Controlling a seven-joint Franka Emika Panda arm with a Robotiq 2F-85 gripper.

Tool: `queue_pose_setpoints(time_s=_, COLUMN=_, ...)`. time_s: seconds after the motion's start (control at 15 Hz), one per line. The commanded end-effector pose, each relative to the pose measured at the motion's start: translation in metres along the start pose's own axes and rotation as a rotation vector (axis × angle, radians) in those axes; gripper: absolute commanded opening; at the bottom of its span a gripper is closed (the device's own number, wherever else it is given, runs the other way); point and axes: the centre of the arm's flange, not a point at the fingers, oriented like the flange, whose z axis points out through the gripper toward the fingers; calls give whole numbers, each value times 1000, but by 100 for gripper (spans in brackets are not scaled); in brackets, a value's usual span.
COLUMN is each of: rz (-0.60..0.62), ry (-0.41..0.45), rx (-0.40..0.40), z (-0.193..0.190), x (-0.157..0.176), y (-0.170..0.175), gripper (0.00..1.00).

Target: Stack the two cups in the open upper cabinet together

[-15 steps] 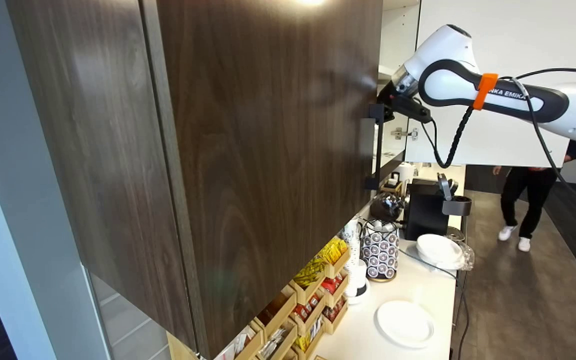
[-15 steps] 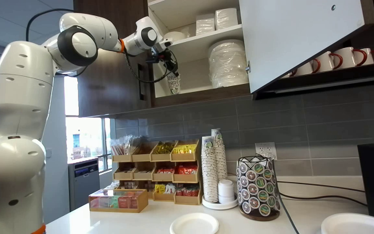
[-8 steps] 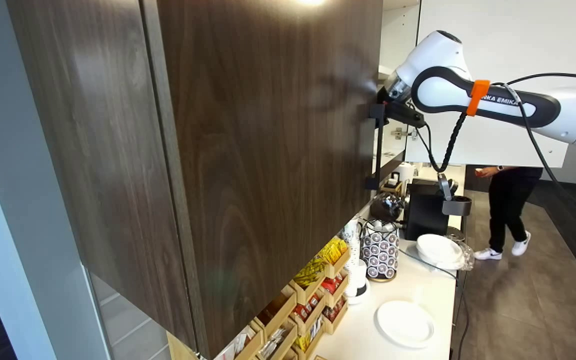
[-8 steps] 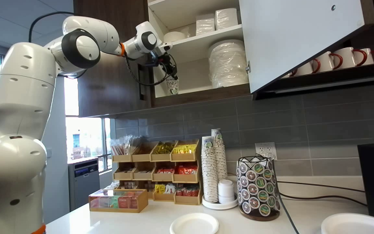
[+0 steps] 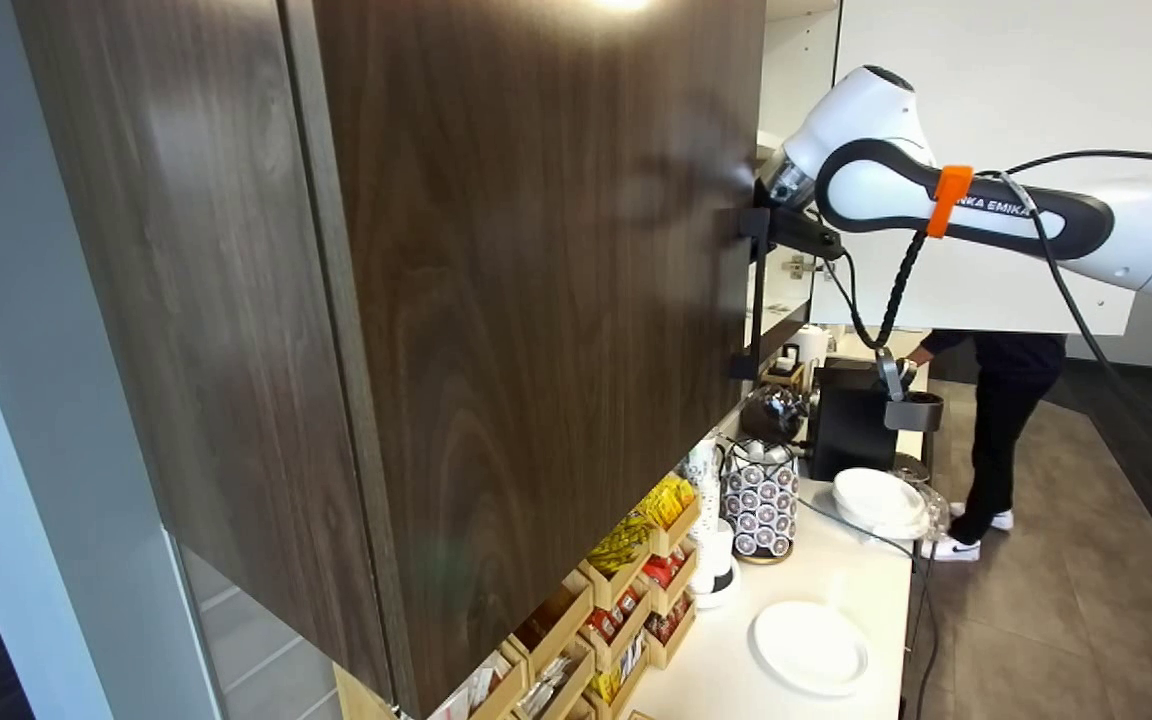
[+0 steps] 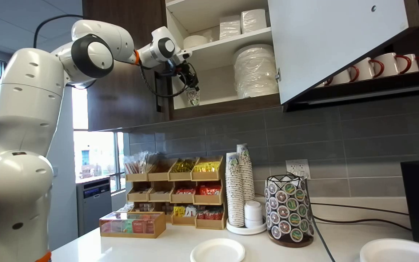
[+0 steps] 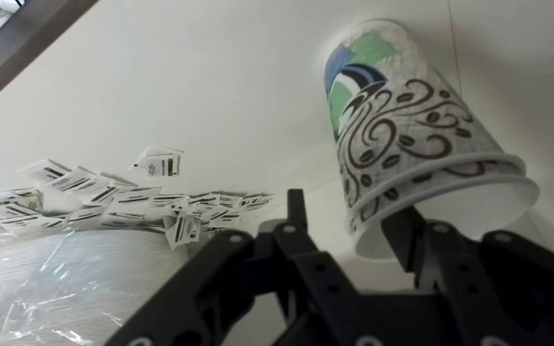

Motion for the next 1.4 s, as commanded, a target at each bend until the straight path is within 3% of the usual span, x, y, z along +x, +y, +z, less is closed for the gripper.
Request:
queue_pose_setpoints(time_s=0.0, rz=-15, ry=-21, rx=-14, z=4, x=2, y=-7, gripper=14)
queue_pose_setpoints(time_s=0.07, rz=-14, ry=-25, rx=-13, z=4, x=3, y=-7, gripper=5)
queue_pose_setpoints(time_s=0.2, rz=-12, ry=-29, rx=-16, z=5, x=4, y=-6, gripper=0)
queue_pose_setpoints(time_s=0.6, rz=11, ry=-12, rx=-44, z=-13, x=20, y=9, gripper=1)
queue_pose_setpoints(time_s=0.87, rz=6, ry=20, rx=-110, z=-33, x=36, y=29, gripper=1)
queue_pose_setpoints(time_s=1.13, rz=-27, ry=6, rx=-192, z=-40, x=41, y=44, gripper=1)
queue_pose_setpoints(time_s=1.33, rz=-41, ry=-50, rx=-221, z=-35, x=38, y=46, gripper=1)
